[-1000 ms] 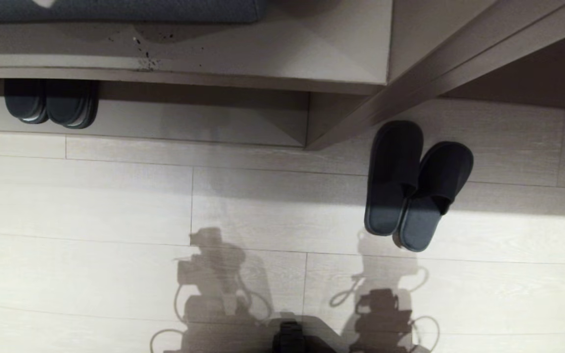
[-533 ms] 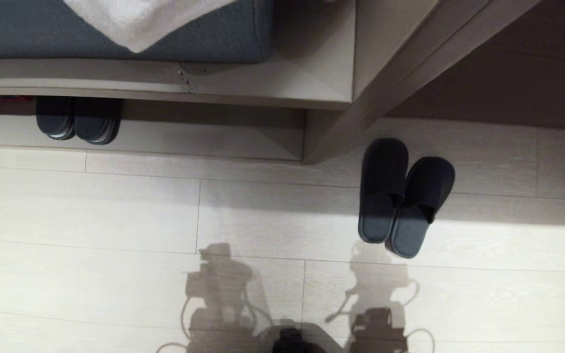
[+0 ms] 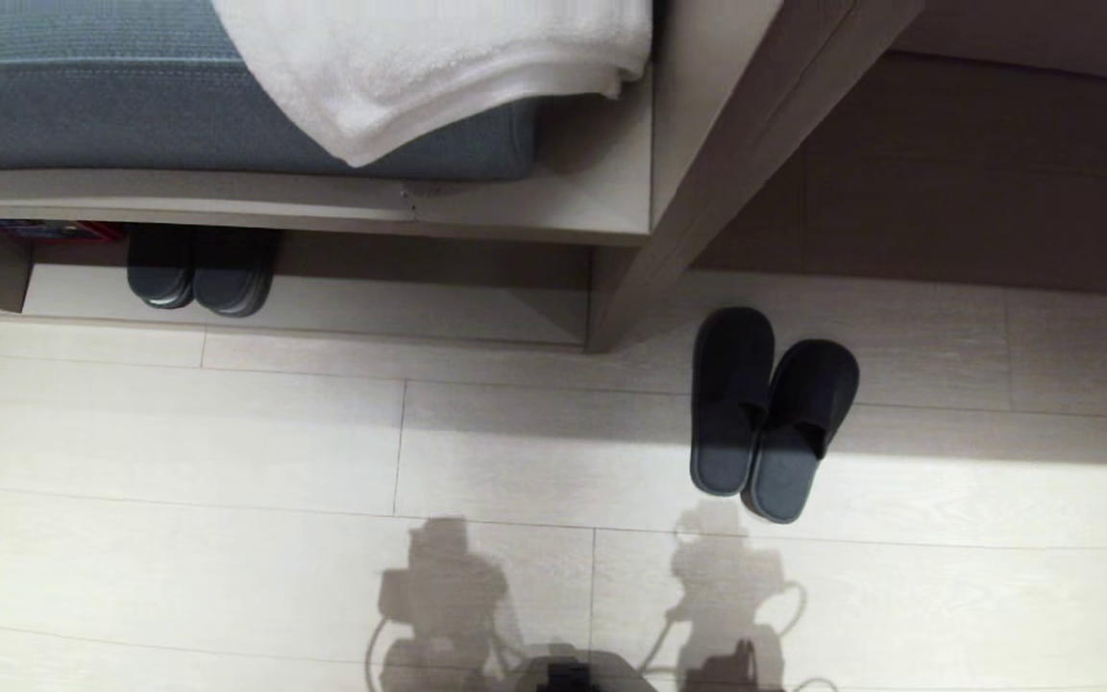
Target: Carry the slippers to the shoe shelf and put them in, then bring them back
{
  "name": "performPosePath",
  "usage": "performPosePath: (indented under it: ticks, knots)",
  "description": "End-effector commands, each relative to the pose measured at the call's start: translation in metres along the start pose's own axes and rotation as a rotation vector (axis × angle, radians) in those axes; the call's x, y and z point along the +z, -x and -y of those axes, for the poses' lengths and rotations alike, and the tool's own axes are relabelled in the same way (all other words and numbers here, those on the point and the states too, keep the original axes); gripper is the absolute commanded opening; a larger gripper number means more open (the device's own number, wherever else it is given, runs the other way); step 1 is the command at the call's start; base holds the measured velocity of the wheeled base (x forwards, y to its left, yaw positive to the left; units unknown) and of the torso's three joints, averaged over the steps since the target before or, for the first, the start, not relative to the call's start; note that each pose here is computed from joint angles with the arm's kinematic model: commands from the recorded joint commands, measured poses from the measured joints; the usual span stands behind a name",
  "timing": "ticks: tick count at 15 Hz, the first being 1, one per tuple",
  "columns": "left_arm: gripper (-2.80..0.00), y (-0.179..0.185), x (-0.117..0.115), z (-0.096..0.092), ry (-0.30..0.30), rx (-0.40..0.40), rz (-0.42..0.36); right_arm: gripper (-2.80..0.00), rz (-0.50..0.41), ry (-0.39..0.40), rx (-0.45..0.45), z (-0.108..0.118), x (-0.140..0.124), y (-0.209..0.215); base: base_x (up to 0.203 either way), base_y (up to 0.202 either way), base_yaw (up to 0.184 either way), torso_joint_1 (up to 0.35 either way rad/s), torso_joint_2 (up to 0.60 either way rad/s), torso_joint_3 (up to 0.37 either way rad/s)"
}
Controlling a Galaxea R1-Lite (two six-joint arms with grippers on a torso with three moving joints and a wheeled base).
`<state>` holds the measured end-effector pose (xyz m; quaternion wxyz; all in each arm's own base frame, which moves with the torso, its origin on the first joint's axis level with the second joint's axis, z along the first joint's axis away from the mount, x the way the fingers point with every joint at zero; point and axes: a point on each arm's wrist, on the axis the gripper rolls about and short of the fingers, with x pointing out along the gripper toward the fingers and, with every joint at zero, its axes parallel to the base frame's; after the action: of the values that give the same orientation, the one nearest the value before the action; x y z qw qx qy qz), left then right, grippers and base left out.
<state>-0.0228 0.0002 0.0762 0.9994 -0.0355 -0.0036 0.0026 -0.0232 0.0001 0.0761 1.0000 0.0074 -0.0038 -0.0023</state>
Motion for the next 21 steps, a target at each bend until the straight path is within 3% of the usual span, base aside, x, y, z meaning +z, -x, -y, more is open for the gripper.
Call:
performPosePath:
  ticks: [1,21]
  knots:
    - [-2.8,0.0,0.0001,0.0,0.001,0.001,0.001,-2.8,-0.002,0.0,0.0,0.0,0.0001,-0.0002,0.0,0.0,0.0,0.001,0.0,0.206]
    - [-2.8,-0.0001,-0.0004,0.0,0.004,0.001,-0.001,-2.8,-0.002,0.0,0.0,0.0,0.0001,-0.0002,0.0,0.0,0.0,0.002,0.0,0.203]
